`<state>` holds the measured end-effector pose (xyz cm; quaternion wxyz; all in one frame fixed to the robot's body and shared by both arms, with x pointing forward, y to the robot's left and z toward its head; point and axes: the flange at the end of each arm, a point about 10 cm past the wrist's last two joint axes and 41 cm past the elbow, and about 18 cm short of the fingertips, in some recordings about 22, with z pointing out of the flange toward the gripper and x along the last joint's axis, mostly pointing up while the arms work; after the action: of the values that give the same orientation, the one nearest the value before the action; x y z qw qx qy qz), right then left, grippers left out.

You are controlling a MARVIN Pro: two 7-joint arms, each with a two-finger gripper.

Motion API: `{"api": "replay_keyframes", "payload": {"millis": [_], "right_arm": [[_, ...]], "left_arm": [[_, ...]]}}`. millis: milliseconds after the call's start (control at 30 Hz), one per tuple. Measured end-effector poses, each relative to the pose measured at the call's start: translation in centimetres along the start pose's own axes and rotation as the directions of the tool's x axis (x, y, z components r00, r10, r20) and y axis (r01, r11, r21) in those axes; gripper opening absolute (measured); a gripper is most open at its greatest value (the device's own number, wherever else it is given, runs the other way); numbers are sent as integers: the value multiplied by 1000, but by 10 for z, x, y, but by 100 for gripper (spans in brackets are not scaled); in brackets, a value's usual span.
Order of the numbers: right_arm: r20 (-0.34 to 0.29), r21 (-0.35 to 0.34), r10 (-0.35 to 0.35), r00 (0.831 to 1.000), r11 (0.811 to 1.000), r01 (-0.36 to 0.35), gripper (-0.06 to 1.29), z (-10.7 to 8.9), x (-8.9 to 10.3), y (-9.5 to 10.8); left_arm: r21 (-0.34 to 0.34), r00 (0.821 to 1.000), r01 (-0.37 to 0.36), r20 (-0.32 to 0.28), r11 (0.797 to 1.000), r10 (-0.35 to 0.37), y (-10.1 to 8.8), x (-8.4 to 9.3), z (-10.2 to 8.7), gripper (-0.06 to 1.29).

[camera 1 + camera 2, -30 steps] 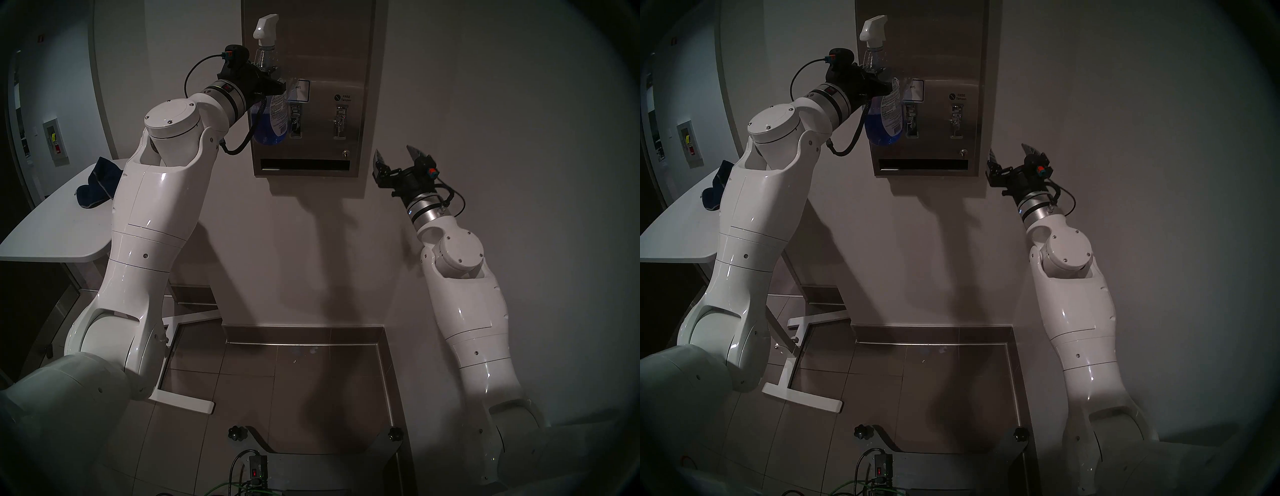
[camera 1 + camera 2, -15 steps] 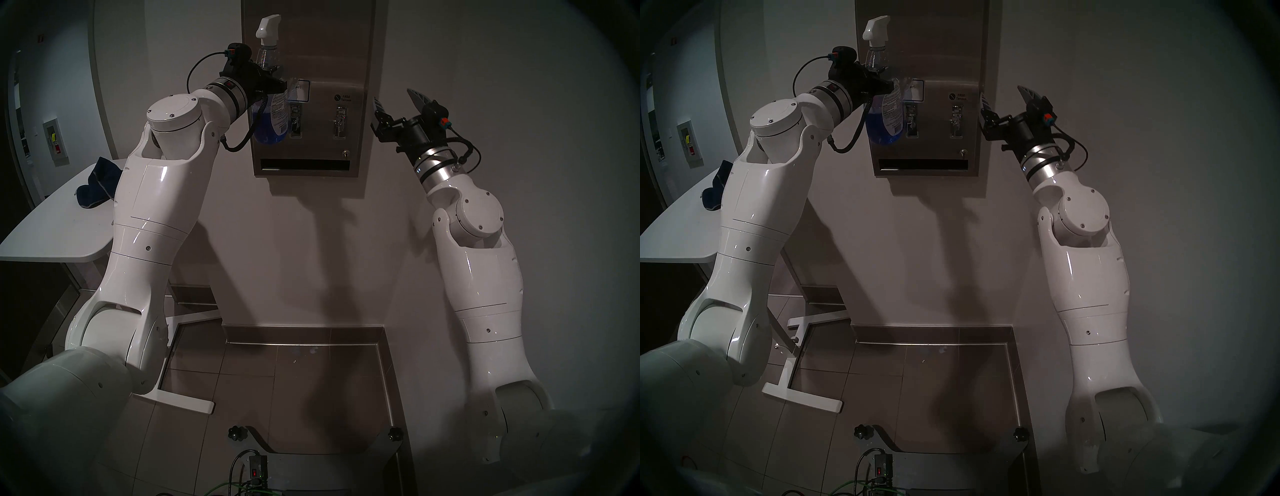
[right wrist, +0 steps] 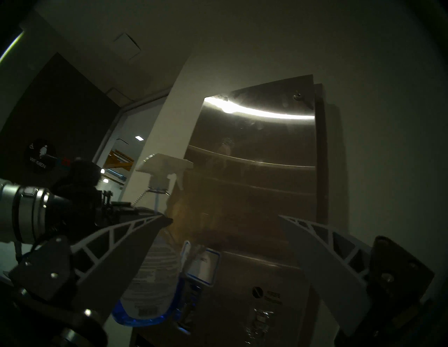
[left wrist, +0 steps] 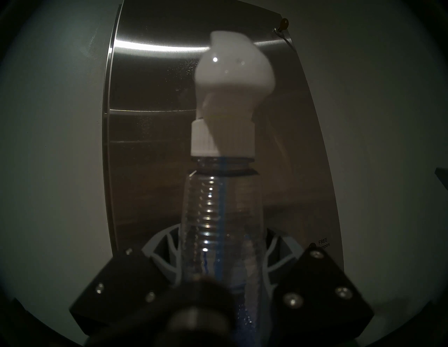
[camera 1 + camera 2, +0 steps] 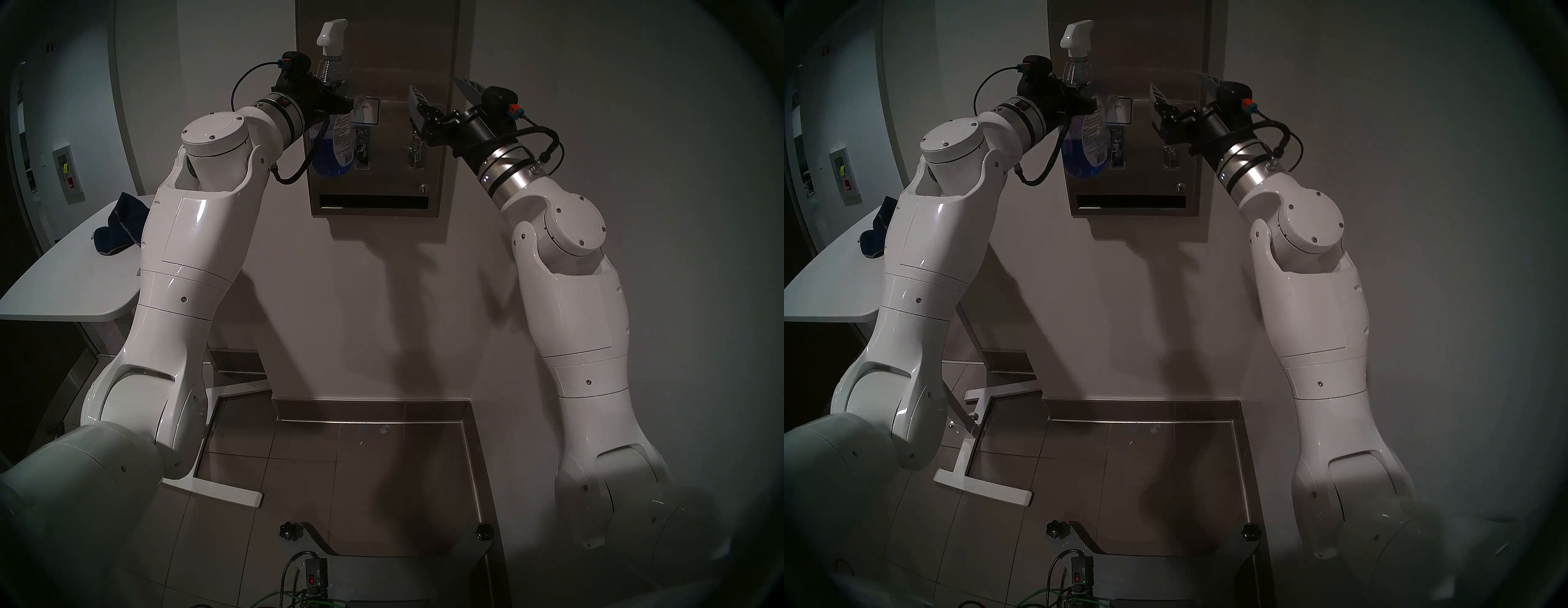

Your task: Pick up the cleaner bottle and spray the cleaner onto the surface

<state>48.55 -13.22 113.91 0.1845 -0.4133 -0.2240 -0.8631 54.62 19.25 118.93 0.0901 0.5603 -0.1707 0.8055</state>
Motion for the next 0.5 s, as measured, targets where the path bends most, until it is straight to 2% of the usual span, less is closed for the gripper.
{"api": "replay_keyframes", "payload": {"millis": [333,500], "right_arm": [[16,79,50,999,996,-51,124,23,11,-8],[39,103,77,996,991,-81,124,33,10,-7]], "left_arm": [[-4,1000,-2,11,1000,2,1,-2,1,40],[-5,1000,-1,14,1000,1,1,-3,1,40]]}}
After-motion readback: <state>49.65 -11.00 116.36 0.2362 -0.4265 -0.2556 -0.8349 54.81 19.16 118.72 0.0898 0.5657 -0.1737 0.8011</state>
